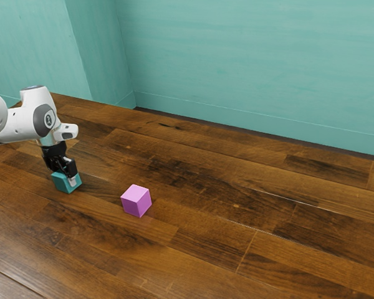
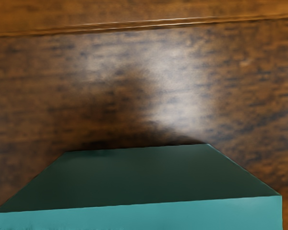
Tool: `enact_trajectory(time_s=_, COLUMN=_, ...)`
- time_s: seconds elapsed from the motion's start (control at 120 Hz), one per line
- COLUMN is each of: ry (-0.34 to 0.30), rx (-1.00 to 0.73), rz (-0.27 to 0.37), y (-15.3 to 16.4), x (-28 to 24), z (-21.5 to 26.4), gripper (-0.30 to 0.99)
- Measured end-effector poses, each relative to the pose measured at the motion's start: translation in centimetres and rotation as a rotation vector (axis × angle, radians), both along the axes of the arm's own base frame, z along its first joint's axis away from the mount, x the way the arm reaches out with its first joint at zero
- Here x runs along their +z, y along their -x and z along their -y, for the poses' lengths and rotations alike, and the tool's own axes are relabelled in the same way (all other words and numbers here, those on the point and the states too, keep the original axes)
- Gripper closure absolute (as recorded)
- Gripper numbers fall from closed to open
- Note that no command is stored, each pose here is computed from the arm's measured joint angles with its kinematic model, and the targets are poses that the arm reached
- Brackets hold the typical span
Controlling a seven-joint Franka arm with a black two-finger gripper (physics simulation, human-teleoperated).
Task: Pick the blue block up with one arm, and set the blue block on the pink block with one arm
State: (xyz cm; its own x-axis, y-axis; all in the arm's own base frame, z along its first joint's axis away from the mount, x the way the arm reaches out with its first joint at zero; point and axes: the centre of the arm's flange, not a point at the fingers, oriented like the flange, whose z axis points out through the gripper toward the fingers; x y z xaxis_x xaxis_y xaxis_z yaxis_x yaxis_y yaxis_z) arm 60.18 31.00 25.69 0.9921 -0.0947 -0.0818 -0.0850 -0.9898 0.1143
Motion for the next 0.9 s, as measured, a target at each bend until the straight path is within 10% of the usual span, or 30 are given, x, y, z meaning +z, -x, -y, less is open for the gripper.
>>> enact_trajectory(time_s=0.317, ry=-0.003, rx=-0.005, rz=0.034, y=0.8, x=4.0, z=1.3, gripper=0.28)
enact_trajectory(time_s=0.9, ry=0.018, rx=-0.065, rz=0.03, y=0.7, x=9.2, z=18.6, gripper=0.28)
